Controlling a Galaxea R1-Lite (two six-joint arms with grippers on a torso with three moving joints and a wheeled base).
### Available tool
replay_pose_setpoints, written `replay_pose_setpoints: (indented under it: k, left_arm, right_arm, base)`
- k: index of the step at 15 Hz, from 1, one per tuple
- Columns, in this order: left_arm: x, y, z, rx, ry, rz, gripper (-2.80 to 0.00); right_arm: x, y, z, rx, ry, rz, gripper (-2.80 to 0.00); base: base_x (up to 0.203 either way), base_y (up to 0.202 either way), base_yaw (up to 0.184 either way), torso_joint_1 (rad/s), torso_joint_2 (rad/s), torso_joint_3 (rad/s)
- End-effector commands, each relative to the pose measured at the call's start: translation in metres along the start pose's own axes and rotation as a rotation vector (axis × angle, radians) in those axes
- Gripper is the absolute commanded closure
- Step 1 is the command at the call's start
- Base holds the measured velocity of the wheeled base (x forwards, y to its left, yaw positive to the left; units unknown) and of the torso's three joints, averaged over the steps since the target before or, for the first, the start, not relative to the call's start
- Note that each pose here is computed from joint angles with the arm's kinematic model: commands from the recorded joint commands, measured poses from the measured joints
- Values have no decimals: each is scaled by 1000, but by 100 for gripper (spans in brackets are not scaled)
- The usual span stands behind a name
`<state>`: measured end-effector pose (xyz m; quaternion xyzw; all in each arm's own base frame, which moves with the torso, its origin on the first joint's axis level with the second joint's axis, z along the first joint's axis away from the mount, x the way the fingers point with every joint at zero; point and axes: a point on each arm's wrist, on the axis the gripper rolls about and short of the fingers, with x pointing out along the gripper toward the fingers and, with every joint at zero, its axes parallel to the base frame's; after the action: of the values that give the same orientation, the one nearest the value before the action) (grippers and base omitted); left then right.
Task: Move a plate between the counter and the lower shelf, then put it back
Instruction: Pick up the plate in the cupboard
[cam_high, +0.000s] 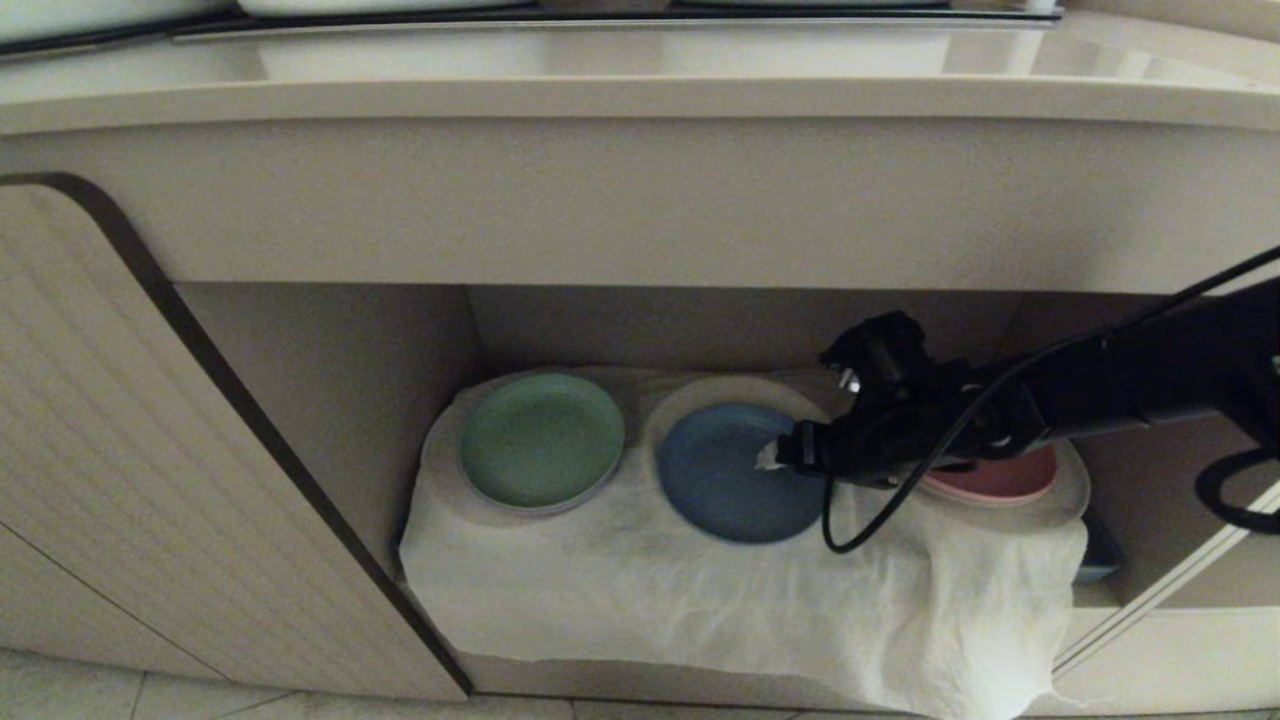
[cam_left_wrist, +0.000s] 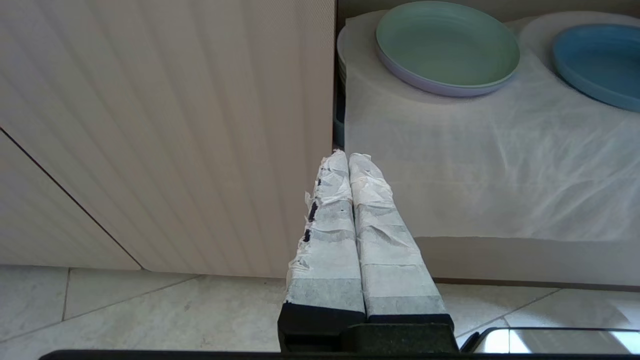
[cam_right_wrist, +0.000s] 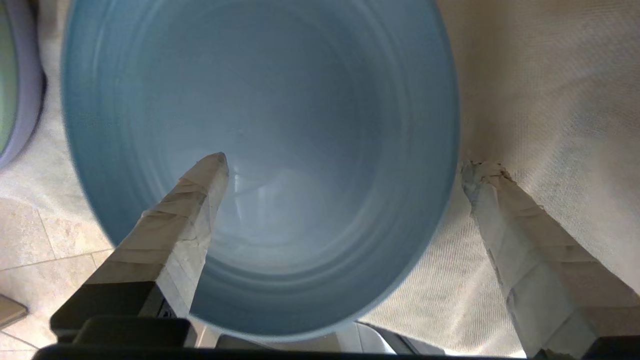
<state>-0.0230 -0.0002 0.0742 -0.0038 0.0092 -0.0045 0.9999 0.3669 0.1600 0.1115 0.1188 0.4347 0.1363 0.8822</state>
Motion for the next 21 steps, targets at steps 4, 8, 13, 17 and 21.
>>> replay_pose_setpoints:
  k: [4,8,13,17,21]
  left_arm:
    - [0,0,0,-2,0,0,0]
    - [0,0,0,0,0,0,0]
    - [0,0,0,0,0,0,0]
    - [0,0,0,0,0,0,0]
    - [0,0,0,-1,0,0,0]
  right_arm:
    - [8,1,0,0,9,0,-280]
    - [10,1,1,-1,5,2,-280]
    - [10,1,0,-2,7,1,-280]
    - [9,1,1,-2,5,1,-280]
    - [9,1,1,-2,5,0,-280]
  base:
    - [0,0,0,0,0,0]
    - [0,0,0,0,0,0]
    - [0,0,0,0,0,0]
    - [0,0,0,0,0,0]
    - [0,0,0,0,0,0]
